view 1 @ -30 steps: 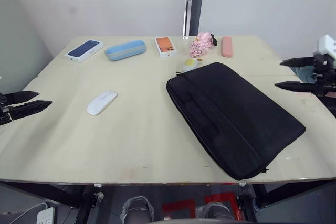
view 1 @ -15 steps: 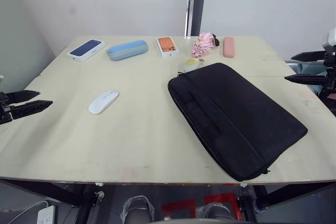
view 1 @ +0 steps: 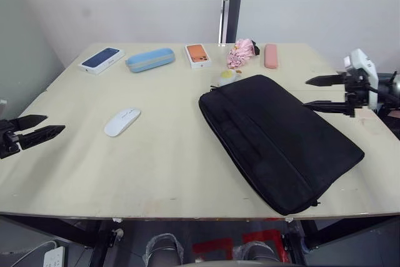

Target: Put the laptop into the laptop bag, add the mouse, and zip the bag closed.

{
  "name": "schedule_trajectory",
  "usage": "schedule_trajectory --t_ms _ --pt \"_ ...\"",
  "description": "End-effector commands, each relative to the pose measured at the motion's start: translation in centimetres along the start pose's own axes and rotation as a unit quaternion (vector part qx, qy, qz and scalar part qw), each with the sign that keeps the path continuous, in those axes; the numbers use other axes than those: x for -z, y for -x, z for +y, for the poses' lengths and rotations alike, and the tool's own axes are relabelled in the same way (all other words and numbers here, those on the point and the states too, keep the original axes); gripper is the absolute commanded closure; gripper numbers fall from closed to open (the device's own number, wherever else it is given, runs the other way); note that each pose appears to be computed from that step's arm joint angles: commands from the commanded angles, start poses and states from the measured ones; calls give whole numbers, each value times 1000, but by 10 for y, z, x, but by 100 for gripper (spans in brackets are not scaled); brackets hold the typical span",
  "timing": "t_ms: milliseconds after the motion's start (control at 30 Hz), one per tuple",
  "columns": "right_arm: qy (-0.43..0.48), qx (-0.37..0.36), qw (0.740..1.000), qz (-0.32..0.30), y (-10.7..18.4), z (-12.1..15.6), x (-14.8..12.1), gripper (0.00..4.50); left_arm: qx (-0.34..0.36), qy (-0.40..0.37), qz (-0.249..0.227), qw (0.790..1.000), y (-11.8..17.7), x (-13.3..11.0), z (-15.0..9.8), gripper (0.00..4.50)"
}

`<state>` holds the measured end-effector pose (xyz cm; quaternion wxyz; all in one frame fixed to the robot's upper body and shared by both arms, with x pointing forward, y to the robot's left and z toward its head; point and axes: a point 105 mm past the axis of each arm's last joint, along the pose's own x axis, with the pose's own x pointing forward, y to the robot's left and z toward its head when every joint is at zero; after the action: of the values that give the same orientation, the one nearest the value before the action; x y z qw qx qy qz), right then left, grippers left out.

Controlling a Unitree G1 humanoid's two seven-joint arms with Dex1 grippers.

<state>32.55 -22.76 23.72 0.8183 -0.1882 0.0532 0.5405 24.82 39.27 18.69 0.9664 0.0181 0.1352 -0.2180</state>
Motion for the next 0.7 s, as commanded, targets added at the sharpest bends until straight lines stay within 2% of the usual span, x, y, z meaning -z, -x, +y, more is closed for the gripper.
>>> schedule_trajectory --t_ms 33,167,267,367,567,700 --pt "12 -48 994 -98 -20 19 -45 4 -12 -12 -26 1000 6 -6 -4 13" --pt "5 -94 973 -208 -42 42 -90 4 -30 -9 -35 999 10 1 -5 13" --pt "-23 -139 960 -243 -51 60 -110 4 -40 -6 -43 998 12 4 -8 13" --pt "-18 -157 956 -247 -59 72 -116 4 -40 -1 -44 998 13 8 -13 13" --pt "-21 -134 948 -287 -61 71 -126 4 -41 0 -45 998 10 6 -22 13" --pt "-29 -133 948 -289 -61 72 -125 4 -39 -1 -44 998 7 3 -26 13"
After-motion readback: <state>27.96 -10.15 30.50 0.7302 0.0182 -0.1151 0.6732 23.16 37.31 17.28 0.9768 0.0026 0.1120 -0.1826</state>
